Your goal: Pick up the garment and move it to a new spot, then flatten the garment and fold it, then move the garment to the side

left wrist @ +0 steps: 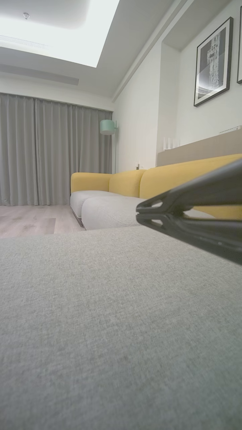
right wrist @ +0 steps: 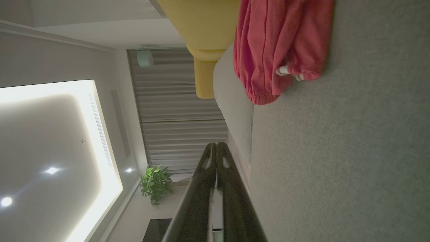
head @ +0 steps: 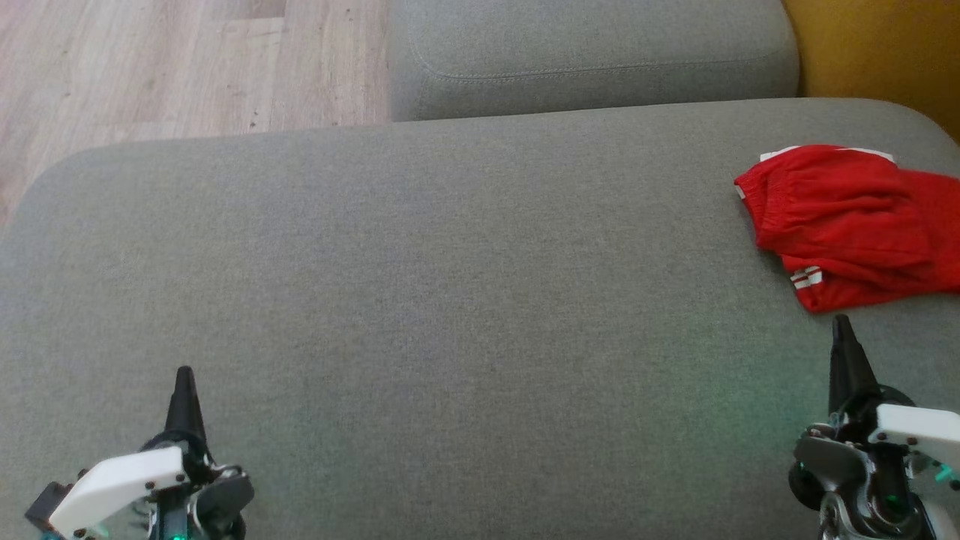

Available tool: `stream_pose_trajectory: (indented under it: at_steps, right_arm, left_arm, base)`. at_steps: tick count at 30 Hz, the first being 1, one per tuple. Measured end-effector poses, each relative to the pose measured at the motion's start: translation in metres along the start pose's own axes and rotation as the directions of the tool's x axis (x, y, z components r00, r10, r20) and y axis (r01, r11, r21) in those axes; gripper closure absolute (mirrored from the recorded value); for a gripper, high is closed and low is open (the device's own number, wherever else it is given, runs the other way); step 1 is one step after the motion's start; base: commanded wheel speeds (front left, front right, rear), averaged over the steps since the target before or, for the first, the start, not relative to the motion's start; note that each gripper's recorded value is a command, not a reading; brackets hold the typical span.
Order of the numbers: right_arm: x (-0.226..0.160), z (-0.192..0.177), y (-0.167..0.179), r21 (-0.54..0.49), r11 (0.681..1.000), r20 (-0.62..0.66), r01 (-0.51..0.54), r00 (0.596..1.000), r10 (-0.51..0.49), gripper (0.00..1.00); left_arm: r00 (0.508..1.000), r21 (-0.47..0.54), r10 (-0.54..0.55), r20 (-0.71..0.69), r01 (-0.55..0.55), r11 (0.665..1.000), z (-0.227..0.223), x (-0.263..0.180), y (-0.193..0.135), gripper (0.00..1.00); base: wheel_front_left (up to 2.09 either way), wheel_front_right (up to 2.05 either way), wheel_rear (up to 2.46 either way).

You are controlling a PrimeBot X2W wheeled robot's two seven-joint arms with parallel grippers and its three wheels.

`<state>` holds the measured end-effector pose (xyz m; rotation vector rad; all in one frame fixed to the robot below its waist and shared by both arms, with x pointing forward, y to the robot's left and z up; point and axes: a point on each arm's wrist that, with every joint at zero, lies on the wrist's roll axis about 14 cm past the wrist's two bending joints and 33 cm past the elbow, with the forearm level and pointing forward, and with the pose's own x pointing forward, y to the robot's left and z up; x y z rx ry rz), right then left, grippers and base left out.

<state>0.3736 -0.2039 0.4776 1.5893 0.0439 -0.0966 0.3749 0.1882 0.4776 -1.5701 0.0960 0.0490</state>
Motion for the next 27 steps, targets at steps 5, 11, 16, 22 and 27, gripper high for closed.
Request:
stream_pose_trajectory:
  at_steps: [5, 11, 16, 22, 27]
  right_arm:
    - [0.0000, -0.0004, 0.0001, 0.000, 1.000, -0.006, 0.000, 1.000, 0.000, 1.00]
    - [0.0000, -0.0001, 0.0001, 0.000, 1.000, -0.005, 0.000, 1.000, 0.000, 1.00]
    - [-0.0001, 0.0000, 0.0001, 0.001, 1.000, -0.005, 0.000, 1.000, 0.000, 1.00]
    - [-0.0001, 0.0003, 0.0001, 0.001, 1.000, -0.004, 0.000, 1.000, 0.000, 1.00]
    - [-0.0001, 0.0006, 0.0001, 0.001, 1.000, -0.003, 0.000, 1.000, 0.000, 1.00]
  left_arm:
    - [1.000, 0.000, 0.000, -0.001, 0.000, 1.000, -0.0001, 0.0000, 0.0000, 1.00]
    - [1.000, 0.000, 0.000, 0.000, 0.000, 1.000, -0.0001, 0.0000, -0.0001, 1.00]
    - [1.000, -0.001, 0.000, 0.000, 0.000, 1.000, -0.0001, 0.0000, -0.0001, 1.00]
    - [1.000, -0.001, -0.001, 0.000, 0.001, 1.000, -0.0001, 0.0000, -0.0001, 1.00]
    - [1.000, -0.001, -0.001, 0.000, 0.001, 1.000, -0.0001, 0.0000, -0.0001, 1.00]
  base:
    - [0.00, 0.00, 0.00]
    - [0.00, 0.00, 0.00]
    - [0.00, 0.00, 0.00]
    - [0.00, 0.00, 0.00]
    - [0.00, 0.00, 0.00]
